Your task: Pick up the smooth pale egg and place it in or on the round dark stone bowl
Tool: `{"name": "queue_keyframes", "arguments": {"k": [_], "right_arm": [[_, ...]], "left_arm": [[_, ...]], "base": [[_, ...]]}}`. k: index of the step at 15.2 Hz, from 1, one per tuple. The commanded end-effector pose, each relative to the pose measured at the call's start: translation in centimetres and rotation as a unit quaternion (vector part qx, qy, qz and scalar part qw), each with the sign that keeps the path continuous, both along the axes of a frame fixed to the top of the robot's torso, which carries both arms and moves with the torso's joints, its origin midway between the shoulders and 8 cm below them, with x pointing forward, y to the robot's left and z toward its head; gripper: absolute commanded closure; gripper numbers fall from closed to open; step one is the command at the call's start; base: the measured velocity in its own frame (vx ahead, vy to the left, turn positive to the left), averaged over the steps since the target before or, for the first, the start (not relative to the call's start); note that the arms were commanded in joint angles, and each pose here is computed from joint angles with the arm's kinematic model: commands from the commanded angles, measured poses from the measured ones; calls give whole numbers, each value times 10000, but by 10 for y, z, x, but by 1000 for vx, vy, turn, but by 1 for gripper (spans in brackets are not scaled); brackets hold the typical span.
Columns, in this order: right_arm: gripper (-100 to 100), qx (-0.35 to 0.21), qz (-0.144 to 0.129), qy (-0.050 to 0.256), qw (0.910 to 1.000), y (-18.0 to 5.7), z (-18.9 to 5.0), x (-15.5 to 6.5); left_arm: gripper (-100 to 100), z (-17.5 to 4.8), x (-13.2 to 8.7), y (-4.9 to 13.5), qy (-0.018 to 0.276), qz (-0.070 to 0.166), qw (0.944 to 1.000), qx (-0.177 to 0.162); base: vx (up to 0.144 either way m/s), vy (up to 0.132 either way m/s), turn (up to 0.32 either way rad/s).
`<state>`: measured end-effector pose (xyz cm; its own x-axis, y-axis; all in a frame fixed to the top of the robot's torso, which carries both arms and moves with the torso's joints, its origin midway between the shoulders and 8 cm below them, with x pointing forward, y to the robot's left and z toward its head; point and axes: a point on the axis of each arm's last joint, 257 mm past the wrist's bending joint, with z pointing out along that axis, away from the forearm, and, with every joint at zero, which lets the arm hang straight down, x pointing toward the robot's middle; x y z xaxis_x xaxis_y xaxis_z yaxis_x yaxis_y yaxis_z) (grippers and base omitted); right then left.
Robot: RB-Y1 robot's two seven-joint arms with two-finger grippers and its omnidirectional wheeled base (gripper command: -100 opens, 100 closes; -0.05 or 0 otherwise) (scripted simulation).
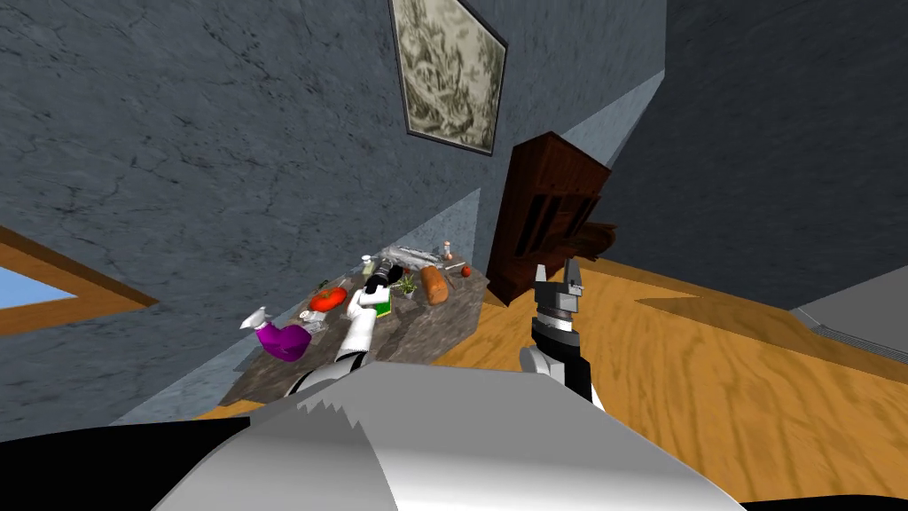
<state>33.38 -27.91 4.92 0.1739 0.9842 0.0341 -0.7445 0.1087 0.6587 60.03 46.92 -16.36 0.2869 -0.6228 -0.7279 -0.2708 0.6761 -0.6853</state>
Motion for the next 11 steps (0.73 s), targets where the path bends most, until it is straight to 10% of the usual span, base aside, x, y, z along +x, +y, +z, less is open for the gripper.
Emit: {"name": "queue_keyframes", "arguments": {"k": [1, 4, 5, 11], "right_arm": [[0, 0, 0, 0, 10000, 0, 0, 0], [0, 0, 0, 0, 10000, 0, 0, 0], [0, 1, 0, 0, 10000, 0, 0, 0], [0, 1, 0, -1, 10000, 0, 0, 0]], "left_arm": [[100, -9, 0, 6, 27, 74, 9998, -155], [100, -15, 1, 5, 59, 90, 9997, -210], [-100, -18, 1, 4, 76, 92, 9997, -233], [-100, 4, 9, 6, 42, 125, 9997, -206]], "base": [[64, 101, -89], [79, 81, -57], [7, 15, -2], [-17, 0, -13]]}}
